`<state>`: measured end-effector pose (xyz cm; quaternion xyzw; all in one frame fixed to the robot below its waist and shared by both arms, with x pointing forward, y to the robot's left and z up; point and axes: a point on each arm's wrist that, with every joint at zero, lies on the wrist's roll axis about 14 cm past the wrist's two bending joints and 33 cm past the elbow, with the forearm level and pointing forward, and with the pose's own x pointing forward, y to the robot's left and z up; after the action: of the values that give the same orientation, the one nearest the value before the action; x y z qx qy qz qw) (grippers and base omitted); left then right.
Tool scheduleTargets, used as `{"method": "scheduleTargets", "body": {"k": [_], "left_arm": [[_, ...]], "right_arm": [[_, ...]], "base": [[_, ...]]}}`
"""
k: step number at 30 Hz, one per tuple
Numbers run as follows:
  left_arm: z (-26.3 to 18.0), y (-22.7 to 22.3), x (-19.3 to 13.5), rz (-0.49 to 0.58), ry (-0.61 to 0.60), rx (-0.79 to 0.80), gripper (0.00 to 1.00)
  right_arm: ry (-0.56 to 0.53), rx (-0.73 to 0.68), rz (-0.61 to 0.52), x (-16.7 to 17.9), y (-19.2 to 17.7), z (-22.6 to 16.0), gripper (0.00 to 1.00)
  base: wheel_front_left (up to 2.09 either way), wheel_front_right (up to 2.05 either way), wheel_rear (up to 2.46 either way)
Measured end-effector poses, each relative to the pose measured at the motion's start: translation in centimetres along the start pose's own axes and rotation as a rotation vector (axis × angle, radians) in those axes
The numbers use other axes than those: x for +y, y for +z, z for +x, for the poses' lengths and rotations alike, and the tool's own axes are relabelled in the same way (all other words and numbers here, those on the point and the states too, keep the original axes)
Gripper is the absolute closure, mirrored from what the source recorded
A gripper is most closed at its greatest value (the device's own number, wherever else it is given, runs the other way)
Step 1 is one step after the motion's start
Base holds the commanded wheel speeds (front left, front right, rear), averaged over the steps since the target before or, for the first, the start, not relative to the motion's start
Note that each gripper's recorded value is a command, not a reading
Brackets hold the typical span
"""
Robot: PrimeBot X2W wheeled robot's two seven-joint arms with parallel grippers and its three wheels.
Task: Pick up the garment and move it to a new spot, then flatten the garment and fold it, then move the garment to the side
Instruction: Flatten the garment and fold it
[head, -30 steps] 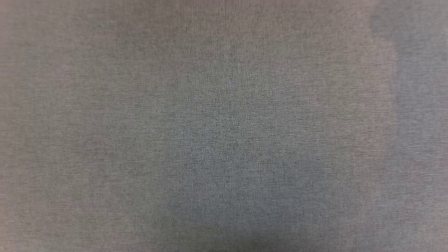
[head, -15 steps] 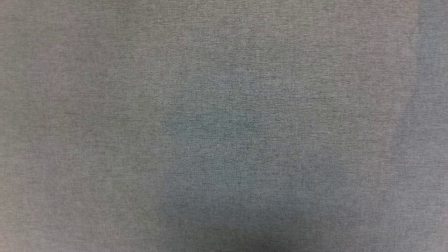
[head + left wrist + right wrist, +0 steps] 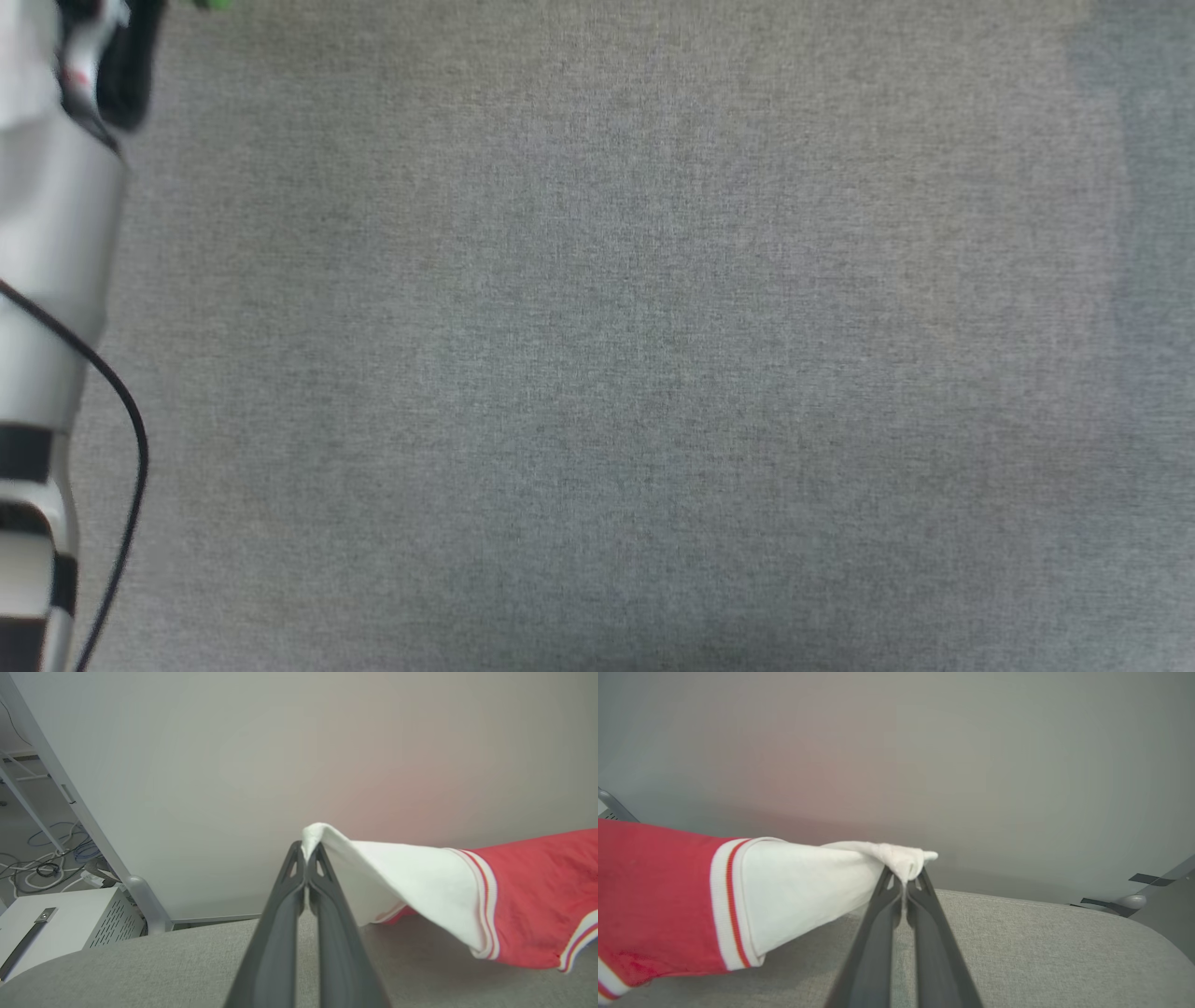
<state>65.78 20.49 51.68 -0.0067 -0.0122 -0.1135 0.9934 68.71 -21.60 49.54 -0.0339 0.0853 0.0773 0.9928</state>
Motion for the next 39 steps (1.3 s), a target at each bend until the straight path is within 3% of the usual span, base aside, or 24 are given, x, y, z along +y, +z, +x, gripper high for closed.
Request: {"method": "scheduleTargets", "body": {"k": [11,20,30,39], "left_arm": [[-9.4,-4.9,-0.8,-0.081,0.001,0.246,1.00],[-16.0,-4.9,-1.0,-0.082,-0.013,0.358,1.00],[-23.2,-6.2,-4.8,-0.197,-0.039,0.457,1.00],[-29.1,-7.0,-5.4,-0.273,-0.001,0.542,1.00]], "right_arm": [[0.024,0.288,0.063,0.0,-6.2,-8.7,1.00],[0.038,0.392,0.112,0.2,-6.7,-15.5,1.00],[0.018,0.476,0.194,0.1,-7.9,-23.7,1.00],[0.008,0.578,0.275,1.0,-9.7,-30.5,1.00]], "base": [[0.00,0.00,0.00],[0.00,0.00,0.00],[0.00,0.00,0.00],[0.00,0.00,0.00]]}}
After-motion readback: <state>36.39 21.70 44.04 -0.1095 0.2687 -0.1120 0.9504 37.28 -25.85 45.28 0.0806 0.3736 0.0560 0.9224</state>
